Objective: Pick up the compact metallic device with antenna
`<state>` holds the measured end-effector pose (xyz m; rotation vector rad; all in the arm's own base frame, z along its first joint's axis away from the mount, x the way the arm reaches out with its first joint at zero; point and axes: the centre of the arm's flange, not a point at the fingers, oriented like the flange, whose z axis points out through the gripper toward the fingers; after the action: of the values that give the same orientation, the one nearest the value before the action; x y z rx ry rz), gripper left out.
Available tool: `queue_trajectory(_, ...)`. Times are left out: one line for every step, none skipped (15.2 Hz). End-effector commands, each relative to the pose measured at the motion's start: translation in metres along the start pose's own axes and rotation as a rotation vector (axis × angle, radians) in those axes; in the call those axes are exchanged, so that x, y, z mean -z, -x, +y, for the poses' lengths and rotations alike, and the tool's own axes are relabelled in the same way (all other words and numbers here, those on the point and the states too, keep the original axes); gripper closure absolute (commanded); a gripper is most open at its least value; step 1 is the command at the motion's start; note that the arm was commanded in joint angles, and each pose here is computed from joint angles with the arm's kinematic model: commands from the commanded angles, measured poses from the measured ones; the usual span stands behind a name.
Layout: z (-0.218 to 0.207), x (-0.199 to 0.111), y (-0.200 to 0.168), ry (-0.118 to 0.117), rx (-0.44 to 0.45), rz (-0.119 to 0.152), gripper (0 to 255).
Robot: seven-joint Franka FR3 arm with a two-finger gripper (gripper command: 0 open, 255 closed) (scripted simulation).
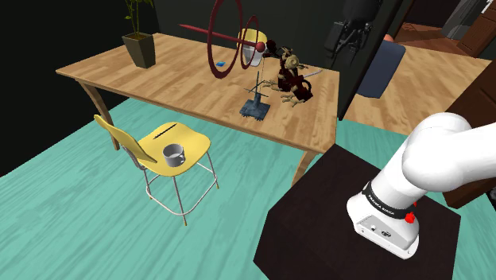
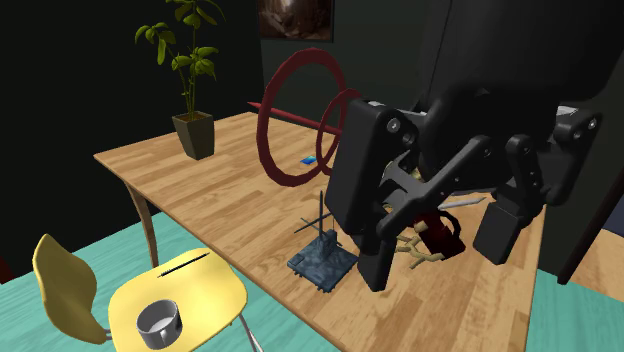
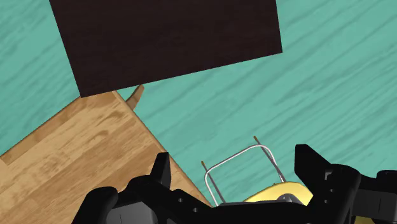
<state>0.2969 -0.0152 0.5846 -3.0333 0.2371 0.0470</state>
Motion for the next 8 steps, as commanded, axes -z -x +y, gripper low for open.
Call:
queue_trajectory(0.0,0.0,0.0,0.0,0.0,0.0,0)
queue_trajectory(0.005,-0.008,-0.009,0.001,0.013,0.004,0)
queue_trajectory(0.01,-0.015,-0.018,0.002,0.025,0.008,0)
queue_trajectory(0.014,-0.023,-0.027,0.003,0.038,0.013,0)
queue_trajectory(0.019,-0.031,-0.036,0.004,0.05,0.017,0)
queue_trajectory(0.024,-0.038,-0.045,0.005,0.063,0.021,0)
queue_trajectory(0.028,-0.046,-0.054,0.006,0.076,0.025,0)
queue_trajectory(0.032,-0.053,-0.063,0.007,0.088,0.029,0)
